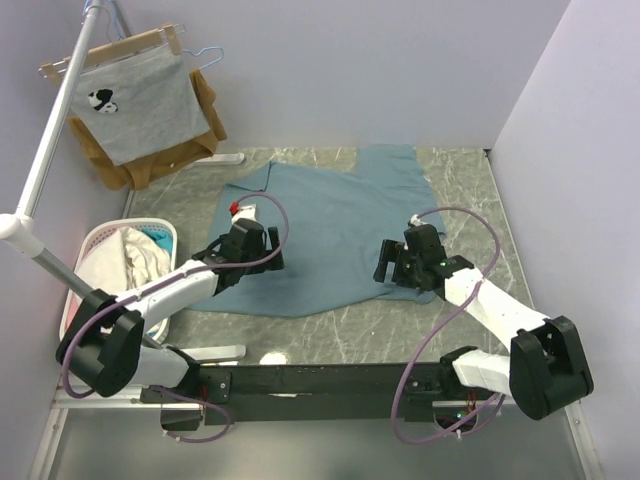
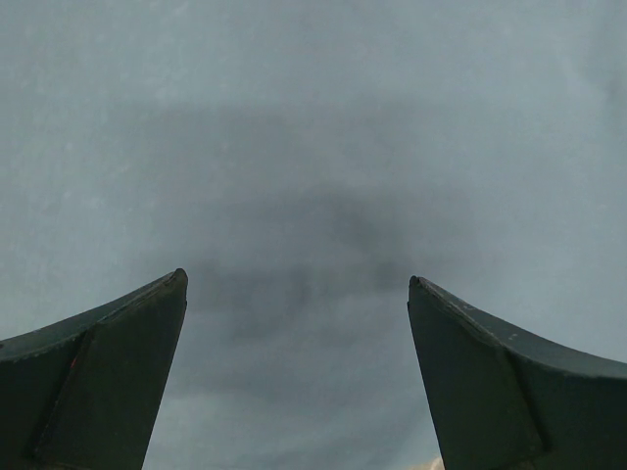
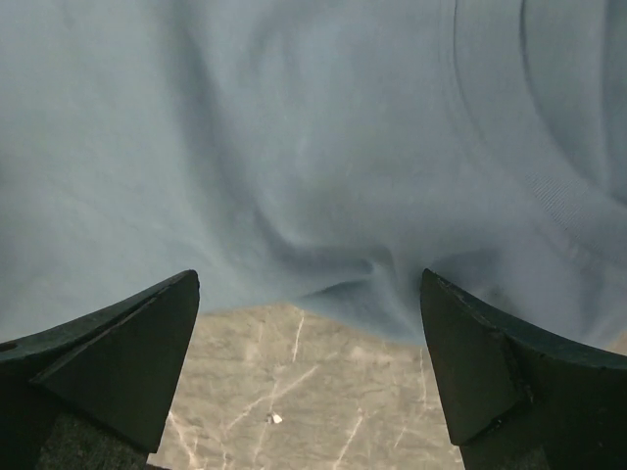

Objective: Fold and stack the t-shirts
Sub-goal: Flatten out the tshirt

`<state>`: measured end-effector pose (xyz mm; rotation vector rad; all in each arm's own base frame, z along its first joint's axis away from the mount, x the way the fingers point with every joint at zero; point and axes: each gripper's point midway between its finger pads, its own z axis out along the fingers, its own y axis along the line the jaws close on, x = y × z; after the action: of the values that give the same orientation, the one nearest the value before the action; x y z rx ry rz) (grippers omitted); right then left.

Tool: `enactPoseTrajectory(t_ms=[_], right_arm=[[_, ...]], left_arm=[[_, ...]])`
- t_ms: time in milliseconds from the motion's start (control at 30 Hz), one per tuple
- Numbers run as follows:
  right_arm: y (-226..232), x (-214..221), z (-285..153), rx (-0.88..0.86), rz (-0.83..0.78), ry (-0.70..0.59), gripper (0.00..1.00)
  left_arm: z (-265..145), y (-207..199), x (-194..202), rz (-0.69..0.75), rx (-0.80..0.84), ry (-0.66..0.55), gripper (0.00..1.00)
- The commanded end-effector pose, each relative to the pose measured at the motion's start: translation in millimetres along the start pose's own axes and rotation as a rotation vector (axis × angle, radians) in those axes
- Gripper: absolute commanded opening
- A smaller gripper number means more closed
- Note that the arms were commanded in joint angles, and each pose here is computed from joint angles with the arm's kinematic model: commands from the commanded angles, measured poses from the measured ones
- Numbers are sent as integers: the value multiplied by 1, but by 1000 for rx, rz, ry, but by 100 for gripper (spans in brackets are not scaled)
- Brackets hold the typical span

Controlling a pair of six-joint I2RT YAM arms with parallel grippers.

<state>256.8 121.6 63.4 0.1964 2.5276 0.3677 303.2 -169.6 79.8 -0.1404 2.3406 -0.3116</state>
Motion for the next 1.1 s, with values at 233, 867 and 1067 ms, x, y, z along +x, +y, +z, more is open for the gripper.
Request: enactPoseTrajectory(t_ms=[233,867,1067], right_arm=[[23,-4,40,-53,-6,60,100],[-29,47,-3,224,119,122,100],[-40,62,-33,284,169,94,100]], left_arm=[[32,27,17,2,-195,59,99],[-18,19,203,-1,-219,455,99],[-56,18,242,-13,-223,527,100]])
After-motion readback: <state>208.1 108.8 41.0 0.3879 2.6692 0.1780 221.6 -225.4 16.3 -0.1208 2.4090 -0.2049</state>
